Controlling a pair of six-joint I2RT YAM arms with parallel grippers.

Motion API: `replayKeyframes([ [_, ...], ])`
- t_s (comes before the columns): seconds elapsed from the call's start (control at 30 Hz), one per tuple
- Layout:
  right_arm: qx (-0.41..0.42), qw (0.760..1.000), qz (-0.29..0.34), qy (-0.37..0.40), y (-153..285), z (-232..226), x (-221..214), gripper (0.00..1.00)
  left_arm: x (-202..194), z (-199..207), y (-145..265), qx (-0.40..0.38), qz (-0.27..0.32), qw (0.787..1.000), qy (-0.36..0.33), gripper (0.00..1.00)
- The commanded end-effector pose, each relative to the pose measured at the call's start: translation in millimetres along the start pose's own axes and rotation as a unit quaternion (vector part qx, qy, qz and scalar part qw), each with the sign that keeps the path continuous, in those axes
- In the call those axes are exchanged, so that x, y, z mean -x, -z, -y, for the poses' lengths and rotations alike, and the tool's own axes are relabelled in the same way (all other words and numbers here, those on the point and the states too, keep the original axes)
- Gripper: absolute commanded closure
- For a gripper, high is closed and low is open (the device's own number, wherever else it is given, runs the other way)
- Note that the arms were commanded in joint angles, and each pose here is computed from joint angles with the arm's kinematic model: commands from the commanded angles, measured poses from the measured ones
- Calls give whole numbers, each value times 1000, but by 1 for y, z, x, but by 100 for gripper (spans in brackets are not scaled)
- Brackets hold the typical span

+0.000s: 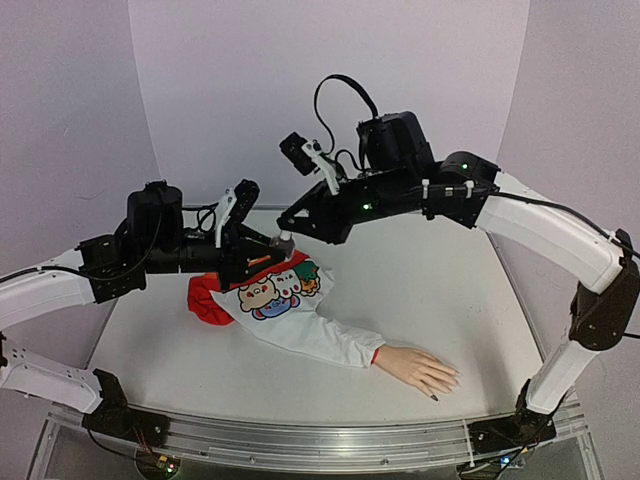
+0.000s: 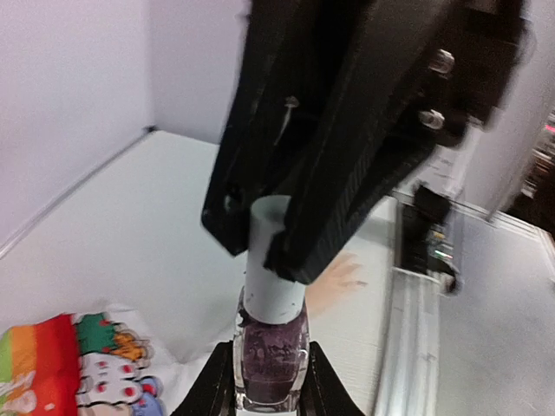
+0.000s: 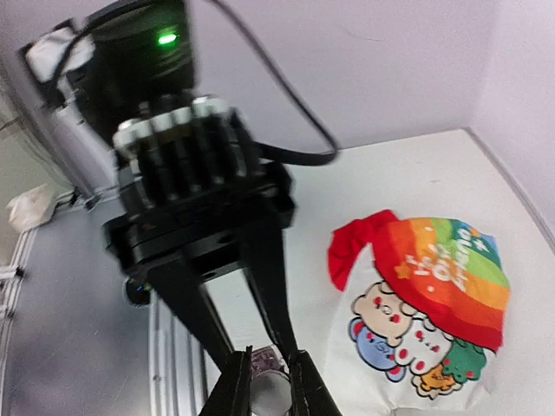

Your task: Paint the nails

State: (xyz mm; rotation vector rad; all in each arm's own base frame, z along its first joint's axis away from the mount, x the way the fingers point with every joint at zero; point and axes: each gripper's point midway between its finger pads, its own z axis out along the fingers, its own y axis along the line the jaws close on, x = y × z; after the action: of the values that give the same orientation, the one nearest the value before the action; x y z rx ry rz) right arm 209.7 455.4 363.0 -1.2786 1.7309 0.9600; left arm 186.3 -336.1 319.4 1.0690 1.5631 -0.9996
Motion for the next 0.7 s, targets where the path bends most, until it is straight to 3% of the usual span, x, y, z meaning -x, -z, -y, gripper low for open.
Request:
replayKeyframes([
  [0.0,-369,914,27,-168,7,87,-26,100,52,-138,48,400,104,909,50,100],
  [0.07,-446,874,56,-186,10,93,-18,100,38,-161,38,452,76,888,37,100],
  [0.1,-458,869,54,-180,3,87,-15,100,37,-165,32,458,72,885,36,100],
  [0.23,-424,882,56,-196,-25,75,-4,100,36,-155,4,397,76,914,34,100],
  [0.37,-391,901,43,-184,-20,70,-2,98,37,-124,-1,310,86,947,11,100],
  [0.47,-338,923,31,-181,-9,65,1,79,32,-82,1,208,96,973,-21,100],
  [0.53,-302,938,21,-167,1,61,2,57,22,-54,4,139,91,985,-42,100],
  [0.6,-253,956,15,-145,15,52,4,42,18,-29,9,80,90,991,-53,100],
  [0.67,-174,977,15,-121,26,30,7,34,15,-12,12,37,83,994,-59,100],
])
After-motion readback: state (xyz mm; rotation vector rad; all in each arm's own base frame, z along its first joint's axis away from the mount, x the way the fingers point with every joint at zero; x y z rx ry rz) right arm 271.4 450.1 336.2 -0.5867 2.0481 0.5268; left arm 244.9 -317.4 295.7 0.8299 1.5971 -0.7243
